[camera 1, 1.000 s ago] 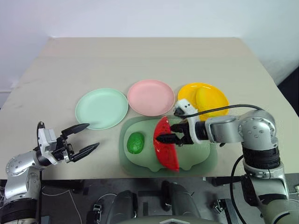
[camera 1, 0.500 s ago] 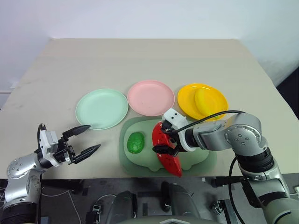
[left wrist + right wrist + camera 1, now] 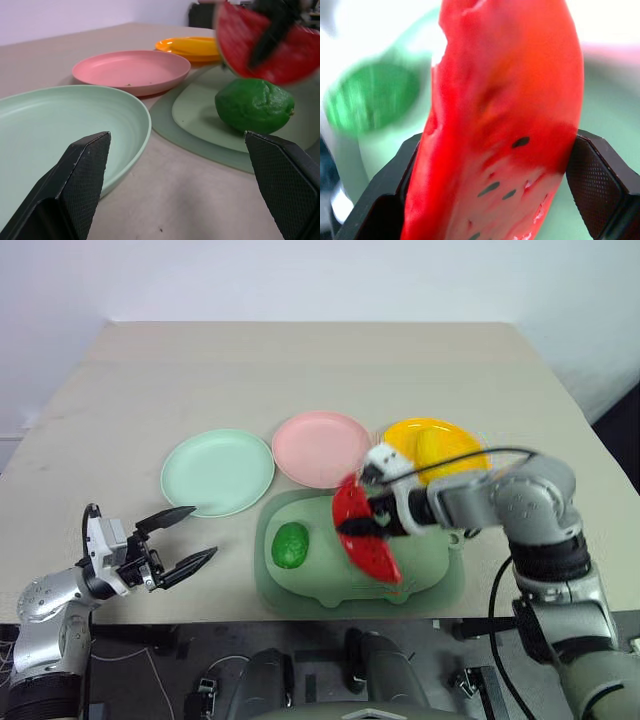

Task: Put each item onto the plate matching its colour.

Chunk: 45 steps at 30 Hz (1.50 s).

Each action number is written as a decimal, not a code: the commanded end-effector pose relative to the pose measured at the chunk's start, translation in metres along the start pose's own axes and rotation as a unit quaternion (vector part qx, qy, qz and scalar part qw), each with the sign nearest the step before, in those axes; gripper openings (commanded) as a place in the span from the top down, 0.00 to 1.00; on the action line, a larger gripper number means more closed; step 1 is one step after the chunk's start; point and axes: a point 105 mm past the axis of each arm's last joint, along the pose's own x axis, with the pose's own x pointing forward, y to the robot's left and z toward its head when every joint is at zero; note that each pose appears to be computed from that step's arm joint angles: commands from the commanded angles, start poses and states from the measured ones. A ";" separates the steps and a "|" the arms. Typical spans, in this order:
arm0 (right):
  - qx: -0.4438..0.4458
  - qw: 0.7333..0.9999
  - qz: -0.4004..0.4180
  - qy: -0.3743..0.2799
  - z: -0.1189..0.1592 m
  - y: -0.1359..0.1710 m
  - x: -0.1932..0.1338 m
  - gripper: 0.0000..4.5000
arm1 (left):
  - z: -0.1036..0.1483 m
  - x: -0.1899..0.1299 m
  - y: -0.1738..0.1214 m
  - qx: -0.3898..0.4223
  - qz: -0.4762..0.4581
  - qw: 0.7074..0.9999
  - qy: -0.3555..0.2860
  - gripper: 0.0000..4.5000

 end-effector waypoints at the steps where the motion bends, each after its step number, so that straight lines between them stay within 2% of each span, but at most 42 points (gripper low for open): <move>1: 0.003 0.997 0.000 -0.082 0.047 -0.010 -0.011 0.23 | 0.005 -0.001 0.003 0.008 0.001 1.000 -0.007 0.00; 5: -0.005 0.994 -0.023 -0.108 0.069 -0.025 -0.002 0.23 | 0.005 -0.001 0.003 0.009 0.002 1.000 -0.007 0.00; 9: -0.029 0.985 -0.074 -0.154 0.087 -0.047 0.021 0.23 | 0.006 -0.002 0.002 0.011 0.006 1.000 -0.009 0.00; 11: -0.054 0.979 -0.093 -0.173 0.090 -0.055 0.036 0.23 | 0.007 -0.003 0.001 0.011 0.009 1.000 -0.010 0.00; 14: -0.046 0.979 -0.097 -0.176 0.088 -0.061 0.051 0.23 | 0.008 -0.004 0.002 0.012 0.011 1.000 -0.010 0.00; 19: -0.030 0.978 -0.102 -0.178 0.087 -0.067 0.059 0.23 | 0.008 -0.005 0.002 0.013 0.012 1.000 -0.008 0.00; 21: -0.033 0.978 -0.099 -0.180 0.088 -0.066 0.059 0.07 | 0.008 -0.006 0.003 0.013 0.011 1.000 -0.007 0.00; 23: -0.046 0.977 -0.083 -0.192 0.092 -0.061 0.055 0.01 | 0.007 -0.006 0.003 0.012 0.011 1.000 -0.006 0.00; 28: -0.055 0.974 -0.047 -0.213 0.097 -0.051 0.033 0.01 | 0.009 -0.005 0.005 0.014 0.008 1.000 -0.008 0.00; 32: -0.097 0.968 -0.010 -0.230 0.092 -0.040 -0.004 0.01 | 0.015 -0.002 0.007 0.020 0.002 1.000 -0.012 0.00; 35: -0.160 0.953 -0.004 -0.258 0.076 -0.044 -0.049 0.01 | 0.023 0.004 0.008 0.026 -0.011 0.999 -0.018 0.00; 38: -0.203 0.940 0.002 -0.273 0.054 -0.048 -0.079 0.01 | 0.027 0.007 0.008 0.029 -0.022 0.999 -0.021 0.00; 42: -0.238 0.930 0.015 -0.278 0.020 -0.055 -0.114 0.01 | 0.031 0.013 0.006 0.027 -0.040 0.999 -0.019 0.00; 45: -0.271 0.916 0.000 -0.296 0.009 -0.058 -0.130 0.01 | 0.034 0.016 0.004 0.024 -0.049 0.998 -0.020 0.00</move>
